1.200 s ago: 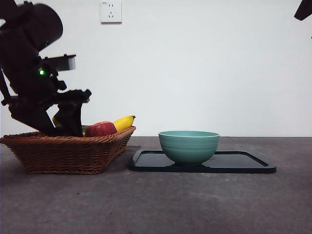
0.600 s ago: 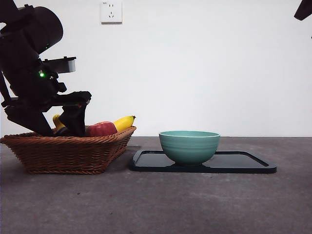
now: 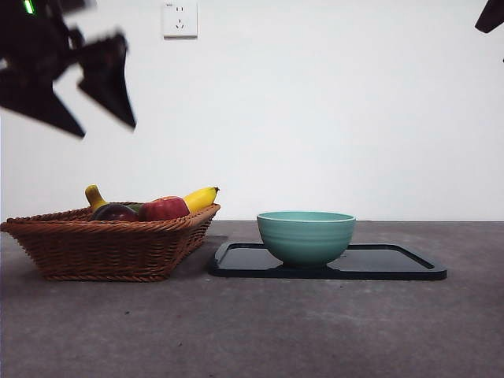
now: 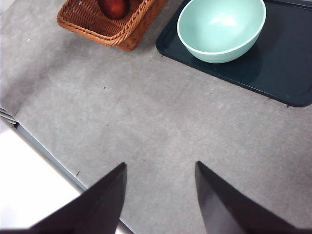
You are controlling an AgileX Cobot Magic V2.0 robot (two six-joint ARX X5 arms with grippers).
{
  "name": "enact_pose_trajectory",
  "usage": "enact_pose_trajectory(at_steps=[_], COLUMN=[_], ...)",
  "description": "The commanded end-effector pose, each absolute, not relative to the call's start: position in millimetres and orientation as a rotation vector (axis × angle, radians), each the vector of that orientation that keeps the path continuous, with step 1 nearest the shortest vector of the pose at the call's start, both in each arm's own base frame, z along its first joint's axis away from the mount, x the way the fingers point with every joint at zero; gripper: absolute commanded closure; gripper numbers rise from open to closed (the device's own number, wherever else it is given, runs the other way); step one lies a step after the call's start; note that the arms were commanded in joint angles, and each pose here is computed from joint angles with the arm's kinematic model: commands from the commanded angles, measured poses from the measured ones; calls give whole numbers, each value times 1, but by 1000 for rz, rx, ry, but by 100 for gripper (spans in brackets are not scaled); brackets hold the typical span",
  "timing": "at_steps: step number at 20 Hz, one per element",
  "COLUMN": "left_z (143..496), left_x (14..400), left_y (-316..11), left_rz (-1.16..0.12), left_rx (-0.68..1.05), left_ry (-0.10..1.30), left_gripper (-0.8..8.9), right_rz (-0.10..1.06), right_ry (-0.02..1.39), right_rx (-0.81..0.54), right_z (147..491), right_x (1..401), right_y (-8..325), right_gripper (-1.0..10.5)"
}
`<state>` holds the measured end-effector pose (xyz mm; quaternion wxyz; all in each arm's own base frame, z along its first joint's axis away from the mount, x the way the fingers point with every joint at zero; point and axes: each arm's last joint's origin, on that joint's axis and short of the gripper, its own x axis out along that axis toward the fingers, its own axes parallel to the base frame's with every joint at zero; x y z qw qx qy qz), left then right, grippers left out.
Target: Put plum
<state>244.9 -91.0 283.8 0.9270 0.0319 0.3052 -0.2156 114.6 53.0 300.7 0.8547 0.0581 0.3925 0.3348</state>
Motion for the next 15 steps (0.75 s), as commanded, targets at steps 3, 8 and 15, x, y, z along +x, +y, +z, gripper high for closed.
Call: enact_pose_trajectory(at_steps=[3,8,15], left_z=[317,328,315], left_x=[208,182,170], left_y=[-88,-81,-79], left_rz=[-640,-697,-773], left_rx=[-48,-60,-63], left_ry=[557,573,750], left_gripper=[408,411,411], right_rz=[706,704,703], right_ry=[821,824,823], right_rx=[131,135,136], right_z=[303,303,303], right_x=[116,116,116], right_y=[54,54,54], right_gripper=[723,723,723])
